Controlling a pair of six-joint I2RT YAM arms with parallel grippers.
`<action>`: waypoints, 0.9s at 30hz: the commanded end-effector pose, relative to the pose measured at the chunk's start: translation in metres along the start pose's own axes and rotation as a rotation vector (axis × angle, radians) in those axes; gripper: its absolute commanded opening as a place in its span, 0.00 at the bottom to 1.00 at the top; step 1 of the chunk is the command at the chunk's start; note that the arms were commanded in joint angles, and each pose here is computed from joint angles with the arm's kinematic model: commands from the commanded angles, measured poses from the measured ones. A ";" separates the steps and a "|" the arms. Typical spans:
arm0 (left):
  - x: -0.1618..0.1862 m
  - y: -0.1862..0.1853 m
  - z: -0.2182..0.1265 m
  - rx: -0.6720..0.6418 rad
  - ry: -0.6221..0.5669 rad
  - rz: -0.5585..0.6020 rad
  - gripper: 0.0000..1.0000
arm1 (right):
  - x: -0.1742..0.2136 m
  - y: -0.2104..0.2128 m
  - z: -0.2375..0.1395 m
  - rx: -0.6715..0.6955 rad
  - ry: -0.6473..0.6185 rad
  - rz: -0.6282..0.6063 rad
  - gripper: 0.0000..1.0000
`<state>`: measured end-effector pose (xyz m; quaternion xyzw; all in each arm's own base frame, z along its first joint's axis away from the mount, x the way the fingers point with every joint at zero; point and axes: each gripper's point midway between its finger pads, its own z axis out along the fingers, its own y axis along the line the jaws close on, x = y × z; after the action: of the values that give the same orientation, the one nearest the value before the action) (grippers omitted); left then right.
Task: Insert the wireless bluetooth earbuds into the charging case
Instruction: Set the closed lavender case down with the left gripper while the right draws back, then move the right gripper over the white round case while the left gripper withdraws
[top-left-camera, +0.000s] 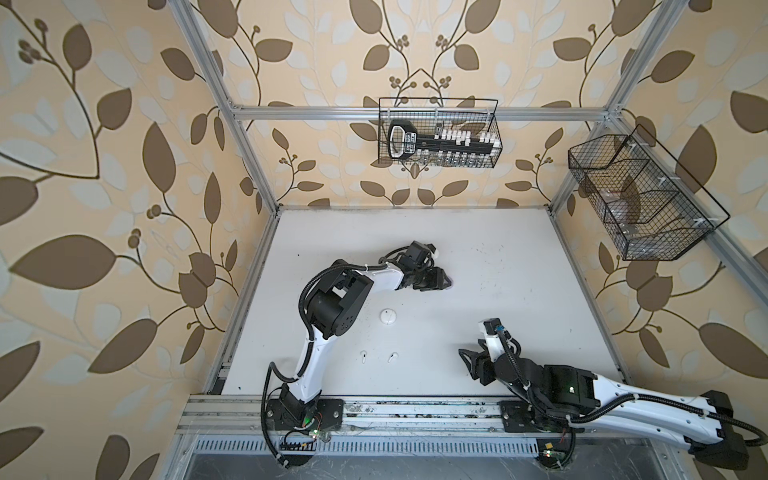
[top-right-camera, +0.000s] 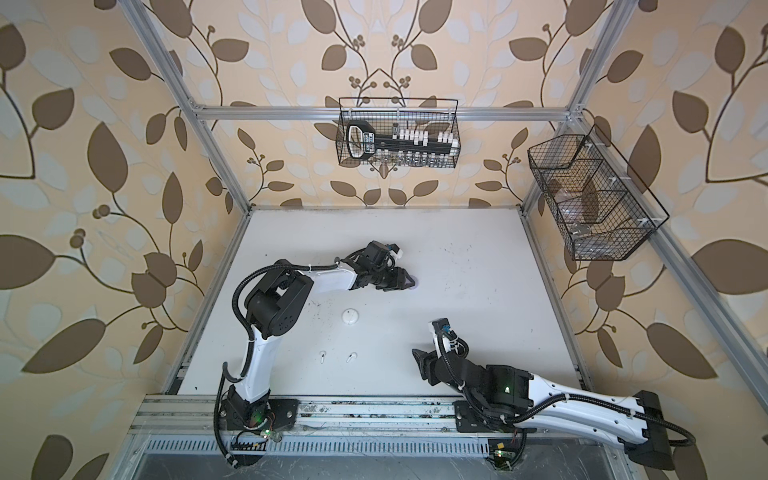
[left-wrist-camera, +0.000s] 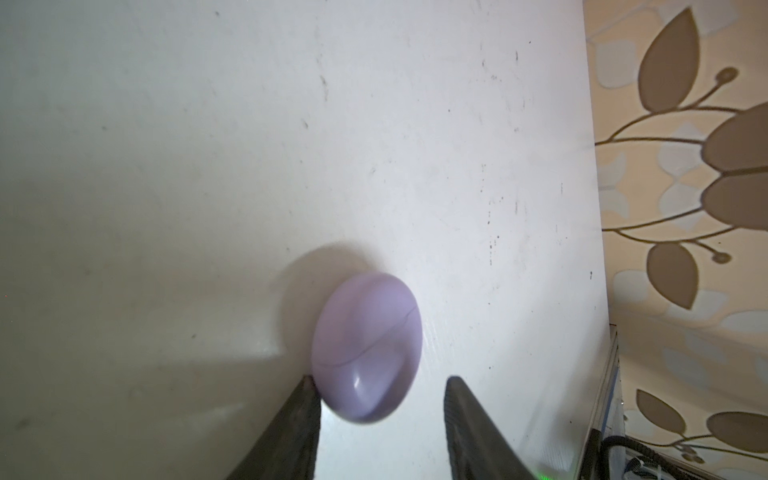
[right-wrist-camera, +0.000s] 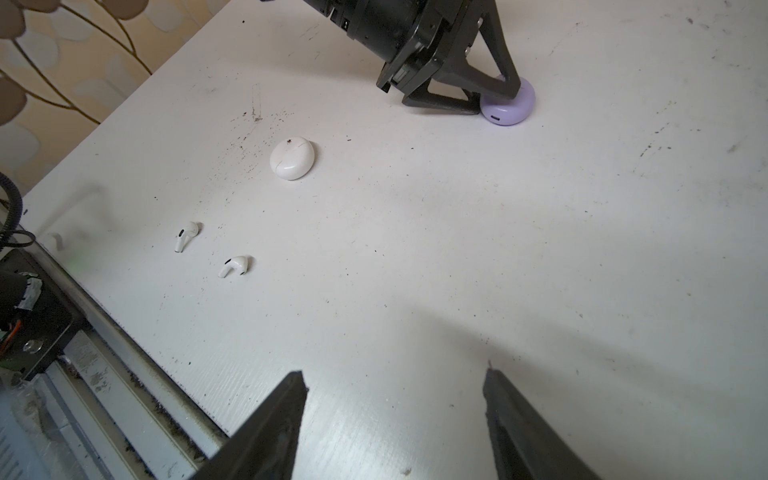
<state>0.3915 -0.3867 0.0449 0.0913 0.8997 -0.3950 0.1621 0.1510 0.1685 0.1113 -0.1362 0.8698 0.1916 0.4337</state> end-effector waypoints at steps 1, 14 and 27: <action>-0.014 -0.001 -0.019 -0.042 -0.027 0.016 0.50 | -0.008 0.000 -0.004 0.011 -0.020 0.012 0.69; -0.041 -0.004 -0.064 -0.028 -0.083 0.095 0.50 | -0.008 0.000 -0.002 0.021 -0.013 0.001 0.69; -0.051 0.004 -0.144 -0.081 -0.277 0.316 0.52 | -0.011 0.030 0.019 0.066 0.077 -0.105 0.69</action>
<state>0.4099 -0.2883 0.1436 0.1394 0.8720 -0.3529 0.3092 0.1546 0.1881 0.0990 -0.1725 0.8912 0.1250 0.4006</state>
